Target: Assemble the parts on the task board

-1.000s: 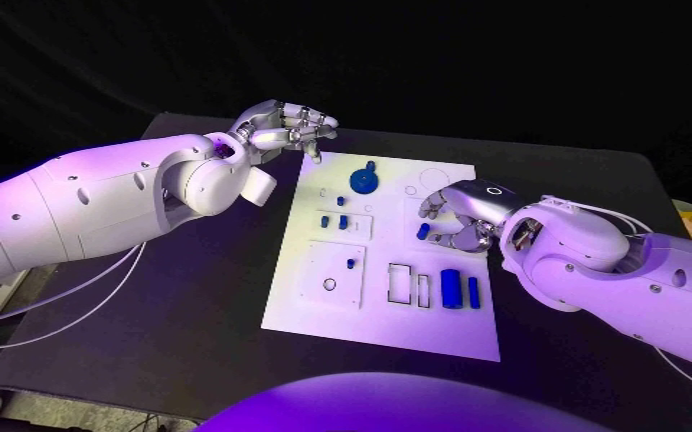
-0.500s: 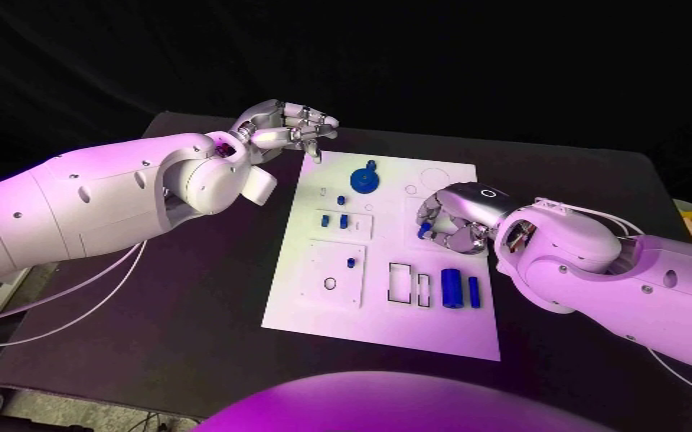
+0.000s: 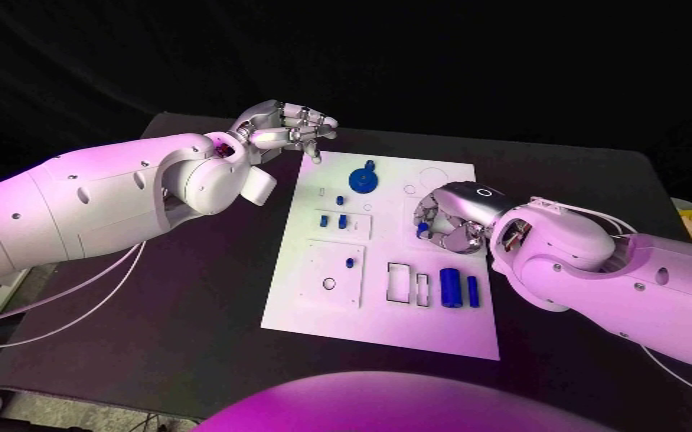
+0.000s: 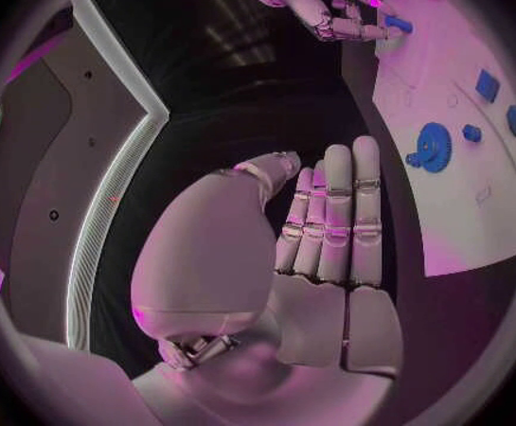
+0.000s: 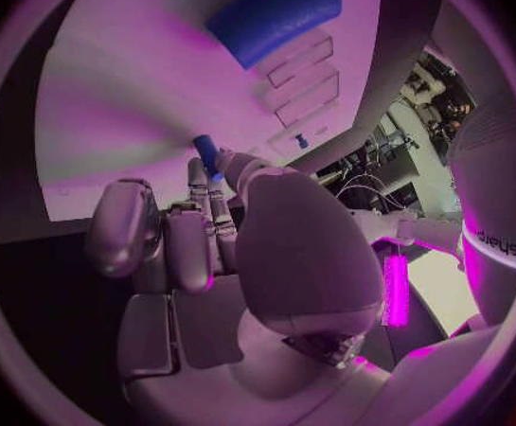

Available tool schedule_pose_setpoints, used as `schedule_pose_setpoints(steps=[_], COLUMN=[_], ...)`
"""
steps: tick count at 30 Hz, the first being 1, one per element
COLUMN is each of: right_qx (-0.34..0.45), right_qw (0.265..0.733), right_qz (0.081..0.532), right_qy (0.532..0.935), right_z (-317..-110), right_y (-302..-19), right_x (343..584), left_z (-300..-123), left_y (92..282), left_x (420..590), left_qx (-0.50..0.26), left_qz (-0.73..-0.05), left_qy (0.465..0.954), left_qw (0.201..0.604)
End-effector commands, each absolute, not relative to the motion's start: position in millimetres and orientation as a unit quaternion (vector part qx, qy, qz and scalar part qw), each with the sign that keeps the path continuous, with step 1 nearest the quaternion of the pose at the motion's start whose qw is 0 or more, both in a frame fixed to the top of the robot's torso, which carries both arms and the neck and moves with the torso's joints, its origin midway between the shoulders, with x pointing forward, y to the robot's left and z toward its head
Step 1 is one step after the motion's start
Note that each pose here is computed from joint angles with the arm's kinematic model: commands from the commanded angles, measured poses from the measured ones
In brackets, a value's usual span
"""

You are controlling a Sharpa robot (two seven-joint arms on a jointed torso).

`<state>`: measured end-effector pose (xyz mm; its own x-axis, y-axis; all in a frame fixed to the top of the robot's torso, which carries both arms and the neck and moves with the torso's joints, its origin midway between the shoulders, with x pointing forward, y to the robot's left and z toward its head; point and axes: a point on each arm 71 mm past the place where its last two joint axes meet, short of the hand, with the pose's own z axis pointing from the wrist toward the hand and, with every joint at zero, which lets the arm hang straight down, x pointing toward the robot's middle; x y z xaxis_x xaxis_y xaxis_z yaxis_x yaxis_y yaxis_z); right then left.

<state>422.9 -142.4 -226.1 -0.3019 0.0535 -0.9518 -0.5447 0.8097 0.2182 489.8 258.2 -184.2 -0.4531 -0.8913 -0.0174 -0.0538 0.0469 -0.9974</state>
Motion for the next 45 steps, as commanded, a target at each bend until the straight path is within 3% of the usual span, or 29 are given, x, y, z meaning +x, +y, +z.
schedule_pose_setpoints(steps=[1, 12, 28, 36, 45], right_qx=[-0.16, -0.147, -0.151, -0.176, -0.203], right_qw=[0.576, 0.599, 0.625, 0.609, 0.581], right_qz=[0.255, 0.27, 0.303, 0.362, 0.421], right_qy=[0.76, 0.739, 0.703, 0.683, 0.666], right_z=[-227, -219, -180, -173, -181], right_y=[-142, -142, -134, -92, -40], right_x=[423, 416, 402, 380, 357], left_z=[-183.3, -183.5, -184.2, -184.6, -185.2], left_y=[255.7, 257.3, 258.3, 257.5, 254.5], left_x=[489.4, 489.5, 490.4, 491.1, 492.1], left_qx=[-0.372, -0.373, -0.374, -0.373, -0.372], left_qz=[-0.584, -0.582, -0.581, -0.582, -0.583], left_qy=[0.628, 0.628, 0.629, 0.629, 0.63], left_qw=[0.356, 0.357, 0.357, 0.356, 0.353])
